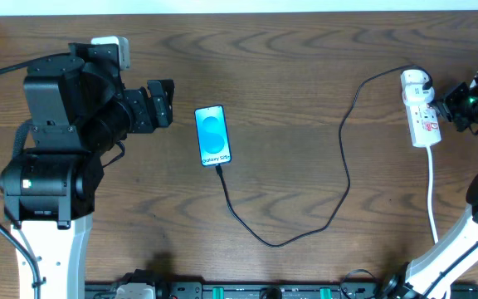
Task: Plug charger to phone and switch on socket
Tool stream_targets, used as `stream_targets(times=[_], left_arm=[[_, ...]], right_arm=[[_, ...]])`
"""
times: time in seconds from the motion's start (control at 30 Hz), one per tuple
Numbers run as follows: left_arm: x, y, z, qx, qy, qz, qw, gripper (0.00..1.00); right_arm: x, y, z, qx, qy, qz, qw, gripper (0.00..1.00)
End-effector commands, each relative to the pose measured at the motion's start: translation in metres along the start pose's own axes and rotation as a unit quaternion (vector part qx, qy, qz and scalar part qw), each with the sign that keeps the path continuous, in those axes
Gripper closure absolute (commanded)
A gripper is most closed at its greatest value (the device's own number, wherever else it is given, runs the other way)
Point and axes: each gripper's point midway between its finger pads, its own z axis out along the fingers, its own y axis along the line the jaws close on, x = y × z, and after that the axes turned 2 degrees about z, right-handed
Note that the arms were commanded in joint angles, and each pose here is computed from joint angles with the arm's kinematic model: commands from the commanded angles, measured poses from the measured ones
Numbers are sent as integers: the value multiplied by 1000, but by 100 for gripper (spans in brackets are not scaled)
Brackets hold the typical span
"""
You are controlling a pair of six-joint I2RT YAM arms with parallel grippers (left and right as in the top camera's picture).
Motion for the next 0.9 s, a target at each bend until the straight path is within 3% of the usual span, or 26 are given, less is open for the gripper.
stream_targets(times=[0.0,0.23,0.37,0.6,0.87], left_arm=[[1,3,1,-5,2,-6,1000,11],[1,3,2,-5,2,-6,1000,11],[1,3,2,-5,3,-6,1000,11],[1,3,3,-5,3,-6,1000,11],[1,3,3,-5,3,-6,1000,11]], right_arm=[[2,11,-1,-23,7,-12,1000,99],[-46,38,-89,-47,-88,-50,994,96],[-41,72,-152,-60,-130,-101,985,94],[33,146,-218,-80,-128,-221,964,91],[161,206,-218,-85,-39,-382,919,84]])
